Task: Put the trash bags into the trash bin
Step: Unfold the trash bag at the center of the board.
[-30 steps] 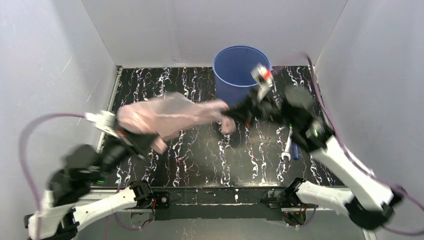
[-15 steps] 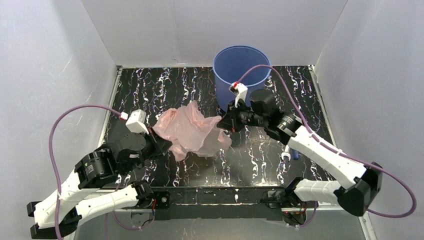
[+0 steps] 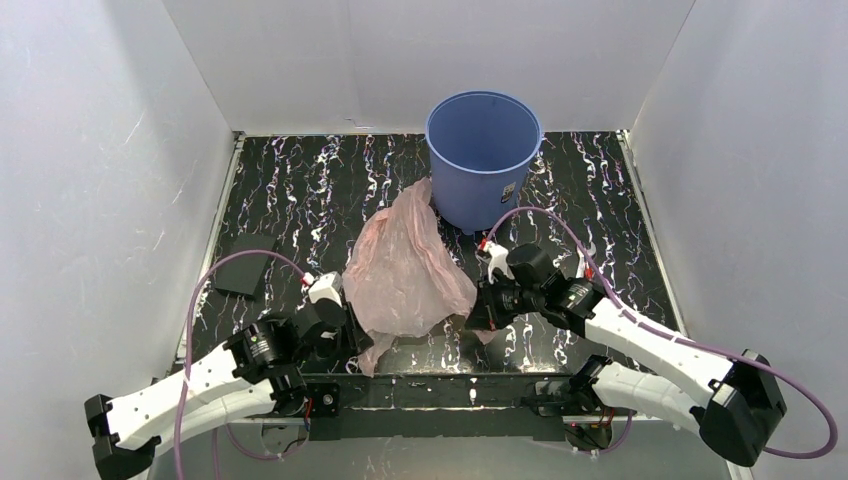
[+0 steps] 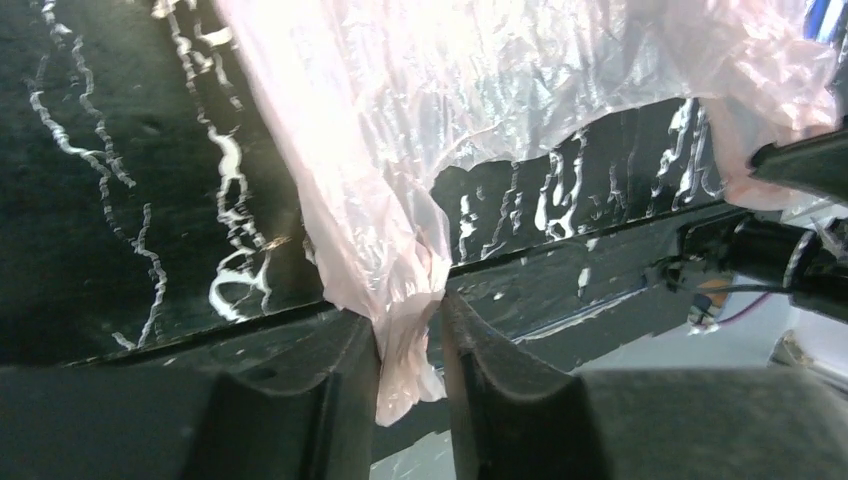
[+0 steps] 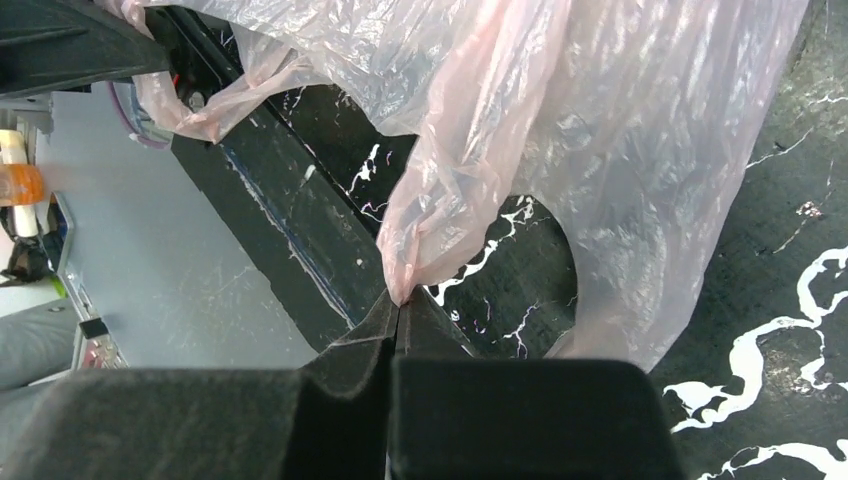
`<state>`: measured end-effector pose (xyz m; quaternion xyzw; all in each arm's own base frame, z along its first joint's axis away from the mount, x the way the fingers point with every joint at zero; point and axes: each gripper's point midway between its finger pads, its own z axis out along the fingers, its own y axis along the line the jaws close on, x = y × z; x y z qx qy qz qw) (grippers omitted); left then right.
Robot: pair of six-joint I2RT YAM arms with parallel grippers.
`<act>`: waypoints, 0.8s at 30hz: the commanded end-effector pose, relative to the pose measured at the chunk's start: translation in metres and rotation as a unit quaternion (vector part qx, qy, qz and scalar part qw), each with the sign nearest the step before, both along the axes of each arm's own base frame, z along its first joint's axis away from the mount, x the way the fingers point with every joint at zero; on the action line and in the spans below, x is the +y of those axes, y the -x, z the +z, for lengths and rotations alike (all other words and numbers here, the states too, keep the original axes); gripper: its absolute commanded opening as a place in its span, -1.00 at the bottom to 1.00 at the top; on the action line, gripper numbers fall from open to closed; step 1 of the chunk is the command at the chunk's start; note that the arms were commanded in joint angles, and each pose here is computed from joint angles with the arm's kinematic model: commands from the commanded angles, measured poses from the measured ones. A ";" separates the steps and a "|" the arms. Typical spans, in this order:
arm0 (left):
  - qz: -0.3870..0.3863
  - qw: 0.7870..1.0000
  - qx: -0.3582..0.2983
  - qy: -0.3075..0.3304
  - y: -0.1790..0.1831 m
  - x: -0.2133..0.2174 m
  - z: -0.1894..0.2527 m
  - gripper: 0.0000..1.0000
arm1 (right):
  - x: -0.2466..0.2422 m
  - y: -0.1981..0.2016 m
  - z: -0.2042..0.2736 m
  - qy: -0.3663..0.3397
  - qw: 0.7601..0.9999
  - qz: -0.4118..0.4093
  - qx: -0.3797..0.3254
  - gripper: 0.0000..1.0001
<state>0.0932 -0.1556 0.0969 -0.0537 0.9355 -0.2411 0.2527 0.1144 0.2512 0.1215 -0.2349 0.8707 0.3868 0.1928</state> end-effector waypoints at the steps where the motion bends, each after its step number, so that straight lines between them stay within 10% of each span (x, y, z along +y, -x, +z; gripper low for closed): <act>1: -0.010 0.999 -0.025 0.032 -0.011 -0.021 0.006 -0.23 | 0.004 -0.003 0.000 -0.024 0.999 -0.023 0.001 -0.95; 13: -0.071 0.990 -0.027 0.117 0.000 -0.055 -0.021 0.13 | 0.003 -0.012 -0.026 -0.050 0.991 -0.118 0.039 -0.93; 24: -0.085 0.991 -0.030 0.102 0.001 -0.055 -0.020 -1.00 | 0.013 -0.015 -0.009 -0.083 0.991 -0.098 0.020 -0.51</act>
